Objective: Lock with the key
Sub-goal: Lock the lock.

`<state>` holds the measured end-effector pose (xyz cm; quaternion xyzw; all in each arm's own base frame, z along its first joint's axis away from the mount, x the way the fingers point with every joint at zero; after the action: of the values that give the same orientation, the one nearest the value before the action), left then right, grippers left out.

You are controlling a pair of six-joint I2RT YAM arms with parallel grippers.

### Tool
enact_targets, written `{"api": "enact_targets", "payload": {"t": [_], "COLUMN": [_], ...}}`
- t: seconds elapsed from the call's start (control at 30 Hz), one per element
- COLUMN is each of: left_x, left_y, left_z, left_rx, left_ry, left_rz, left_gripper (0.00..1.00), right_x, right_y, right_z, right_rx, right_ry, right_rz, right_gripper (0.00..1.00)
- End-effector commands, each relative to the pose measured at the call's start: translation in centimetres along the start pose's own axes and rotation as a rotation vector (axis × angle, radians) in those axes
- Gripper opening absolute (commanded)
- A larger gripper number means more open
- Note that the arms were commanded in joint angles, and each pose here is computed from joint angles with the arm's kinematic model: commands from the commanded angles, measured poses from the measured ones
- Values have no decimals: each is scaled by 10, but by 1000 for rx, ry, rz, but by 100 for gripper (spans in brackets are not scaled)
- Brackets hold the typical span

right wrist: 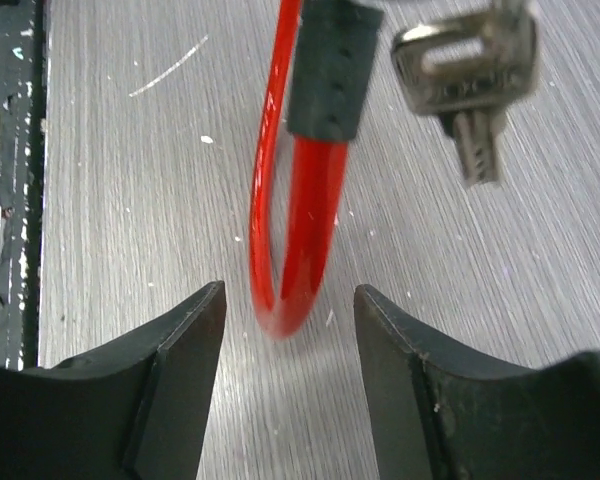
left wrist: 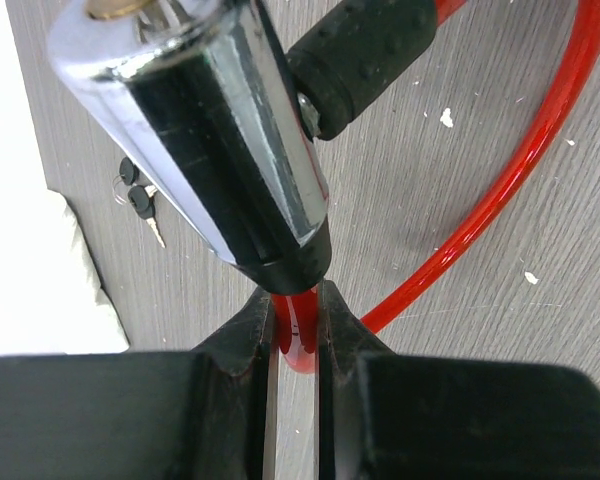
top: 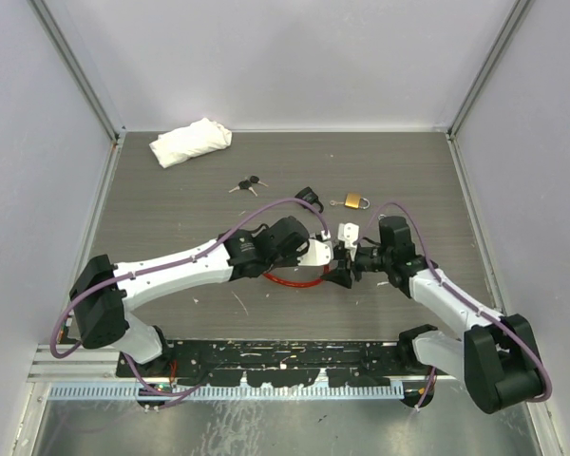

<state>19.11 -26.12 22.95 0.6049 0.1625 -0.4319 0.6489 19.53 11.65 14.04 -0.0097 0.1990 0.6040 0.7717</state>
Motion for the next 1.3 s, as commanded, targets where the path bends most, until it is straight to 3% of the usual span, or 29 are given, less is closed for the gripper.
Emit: {"api": "enact_targets", "payload": {"t": [0.0,0.33,0.47,0.63,0.8,1.0,1.27], "left_x": [-1,-7,-9,-12,-19,-22,-21], "left_y": [-2,-6,-9,-15,-18,-18,-18], "left_z": [3,2,0,-6,-10,-9,-7], "left_rx": [16,18,26,55,64,56,45], "left_ry": [8,-21,-41,-80,-115,-126,-118], "left_rz": [-24,-17,-18,-22,-27,-37,-43], "left_gripper": [0,0,0,0,0,0,0], "right_x": [-22,-82,-96,-102,-105,-90,-62], "right_y": [-2,-6,-6,5,19,38,45], "right_z": [8,24,63,113,135,142,143], "right_rx": [-55,-41,150,441,670,826,906], "right_ry": [26,40,-8,-81,-113,-75,6], "right_rz": [3,-111,-143,-17,-1,0,-37], "right_gripper": [61,63,63,63,61,56,48]}}
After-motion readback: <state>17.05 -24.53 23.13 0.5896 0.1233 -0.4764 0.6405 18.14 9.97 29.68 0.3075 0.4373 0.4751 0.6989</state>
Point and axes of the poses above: each gripper's point midway between its finger pads, its own x axis out along the fingers, its own y axis along the line the jaws close on, z = x × y, the point moved 10 cm from there along -x, back along the fingers, and after that the axes turned 15 degrees about x, right-handed, at the moved point
